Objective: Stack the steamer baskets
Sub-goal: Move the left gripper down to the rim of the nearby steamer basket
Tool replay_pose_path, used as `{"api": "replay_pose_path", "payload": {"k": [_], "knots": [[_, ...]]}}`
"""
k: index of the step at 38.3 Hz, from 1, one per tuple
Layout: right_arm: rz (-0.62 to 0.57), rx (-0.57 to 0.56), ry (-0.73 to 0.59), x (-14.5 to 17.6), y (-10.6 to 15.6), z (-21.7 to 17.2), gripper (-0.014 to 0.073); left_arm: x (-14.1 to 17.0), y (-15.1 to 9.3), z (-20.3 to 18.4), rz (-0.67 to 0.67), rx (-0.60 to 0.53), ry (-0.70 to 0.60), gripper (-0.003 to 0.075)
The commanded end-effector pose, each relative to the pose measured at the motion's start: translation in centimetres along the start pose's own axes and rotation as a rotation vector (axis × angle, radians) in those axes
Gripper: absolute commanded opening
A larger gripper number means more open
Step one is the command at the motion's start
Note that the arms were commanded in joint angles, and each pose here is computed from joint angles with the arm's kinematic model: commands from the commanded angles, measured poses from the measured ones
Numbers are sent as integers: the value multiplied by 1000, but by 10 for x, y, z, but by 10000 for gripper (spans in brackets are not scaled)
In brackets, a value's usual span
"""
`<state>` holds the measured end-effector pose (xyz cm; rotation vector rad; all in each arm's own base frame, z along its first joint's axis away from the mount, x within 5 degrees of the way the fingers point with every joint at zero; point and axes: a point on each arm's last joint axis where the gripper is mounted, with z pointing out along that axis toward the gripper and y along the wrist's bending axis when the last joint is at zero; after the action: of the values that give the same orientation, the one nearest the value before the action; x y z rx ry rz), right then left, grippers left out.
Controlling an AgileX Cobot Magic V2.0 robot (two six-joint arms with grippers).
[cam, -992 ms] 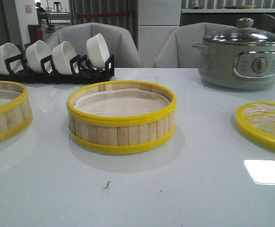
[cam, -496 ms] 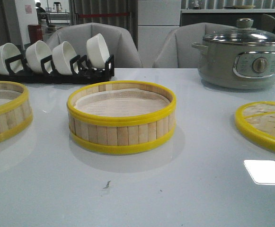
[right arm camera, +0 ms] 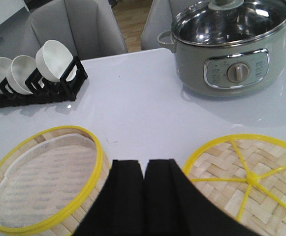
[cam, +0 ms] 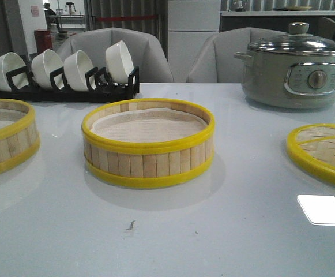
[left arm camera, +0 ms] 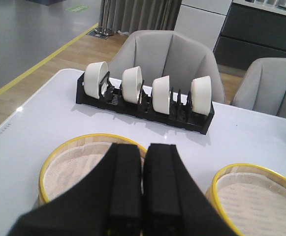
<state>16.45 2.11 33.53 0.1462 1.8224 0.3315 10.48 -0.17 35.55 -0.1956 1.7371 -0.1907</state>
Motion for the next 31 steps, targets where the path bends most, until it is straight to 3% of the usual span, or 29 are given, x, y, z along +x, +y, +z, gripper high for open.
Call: {"api": "replay_pose_path", "payload": {"k": [1, 13, 22, 31], "knots": [[-3, -33, -154, -23, 7, -5, 55, -20, -5, -3, -17, 33, -122, 87], [-2, -32, -71, -14, 7, 2, 55, -25, -6, -4, -11, 43, -178, 87], [-52, -22, -58, -13, 7, 2, 55, -15, -5, 6, -9, 33, -64, 87], [-95, -12, -51, -12, 6, 2, 55, -12, -14, 6, 130, 100, -56, 87]]}}
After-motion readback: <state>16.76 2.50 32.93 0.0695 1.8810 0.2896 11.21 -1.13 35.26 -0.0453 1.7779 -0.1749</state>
